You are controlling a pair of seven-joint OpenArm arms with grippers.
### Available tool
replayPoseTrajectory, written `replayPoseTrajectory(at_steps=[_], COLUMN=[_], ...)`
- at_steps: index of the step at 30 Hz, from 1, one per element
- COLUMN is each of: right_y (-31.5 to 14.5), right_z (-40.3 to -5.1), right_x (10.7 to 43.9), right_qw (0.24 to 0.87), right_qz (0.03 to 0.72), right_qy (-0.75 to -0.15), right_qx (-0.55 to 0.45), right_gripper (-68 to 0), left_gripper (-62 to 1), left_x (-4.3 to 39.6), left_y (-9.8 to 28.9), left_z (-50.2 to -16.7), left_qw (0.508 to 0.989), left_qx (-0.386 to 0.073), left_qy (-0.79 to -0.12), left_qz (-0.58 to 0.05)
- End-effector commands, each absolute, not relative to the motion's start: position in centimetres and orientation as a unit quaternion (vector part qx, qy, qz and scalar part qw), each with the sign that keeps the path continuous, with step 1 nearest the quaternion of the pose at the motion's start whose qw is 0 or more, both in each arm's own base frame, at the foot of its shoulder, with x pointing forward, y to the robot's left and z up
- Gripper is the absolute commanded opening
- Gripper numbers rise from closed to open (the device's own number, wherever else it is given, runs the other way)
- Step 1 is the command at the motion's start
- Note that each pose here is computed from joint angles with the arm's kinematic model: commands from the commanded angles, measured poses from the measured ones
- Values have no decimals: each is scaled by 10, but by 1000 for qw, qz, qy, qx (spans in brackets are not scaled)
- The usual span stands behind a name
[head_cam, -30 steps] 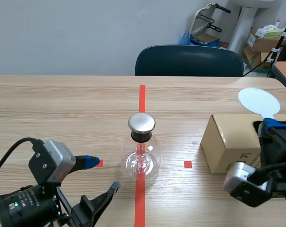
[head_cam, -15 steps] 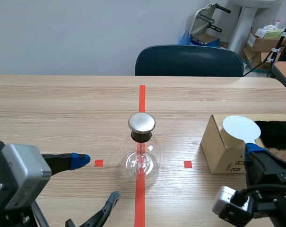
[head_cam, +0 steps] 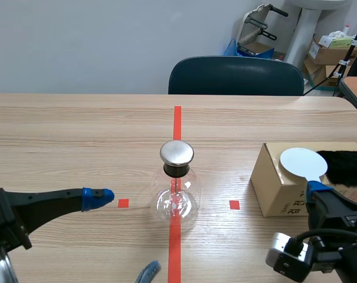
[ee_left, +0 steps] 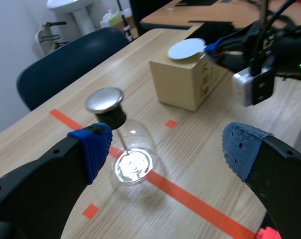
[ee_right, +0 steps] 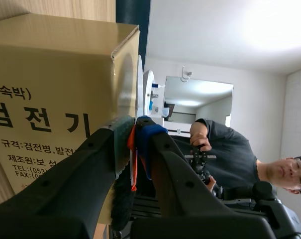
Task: Do the electroscope experiment
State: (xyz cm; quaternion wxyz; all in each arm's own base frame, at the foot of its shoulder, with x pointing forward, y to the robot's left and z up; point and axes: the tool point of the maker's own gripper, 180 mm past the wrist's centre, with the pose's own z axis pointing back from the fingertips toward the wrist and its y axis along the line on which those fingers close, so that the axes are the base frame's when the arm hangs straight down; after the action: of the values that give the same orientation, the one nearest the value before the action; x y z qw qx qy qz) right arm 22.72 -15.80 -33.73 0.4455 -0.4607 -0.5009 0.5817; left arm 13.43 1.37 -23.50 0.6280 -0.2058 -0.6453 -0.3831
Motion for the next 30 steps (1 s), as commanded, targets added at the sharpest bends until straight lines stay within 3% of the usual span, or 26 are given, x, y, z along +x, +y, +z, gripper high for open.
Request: replayPoseTrajectory(at_steps=[1, 23, 26, 30], right_y=[-159, -161, -161, -161], right_z=[-333, -339, -339, -339], right_x=[233, 237, 237, 237], right_qw=[439, 449, 450, 450], right_qz=[583, 592, 591, 590], right_qy=[-501, -491, -491, -491], right_qx=[-466, -456, -456, -456], right_gripper=[-665, -655, -538, -265], left_gripper=[-127, -127, -127, -127], left_x=[135, 146, 148, 155], left_y=[10, 22, 22, 28], left_z=[-225, -240, -238, -240], left_qw=[622, 678, 674, 688], left_qx=[-214, -197, -196, -189], left_qy=[-655, -627, -630, -628], left_qz=[-372, -330, -331, -312])
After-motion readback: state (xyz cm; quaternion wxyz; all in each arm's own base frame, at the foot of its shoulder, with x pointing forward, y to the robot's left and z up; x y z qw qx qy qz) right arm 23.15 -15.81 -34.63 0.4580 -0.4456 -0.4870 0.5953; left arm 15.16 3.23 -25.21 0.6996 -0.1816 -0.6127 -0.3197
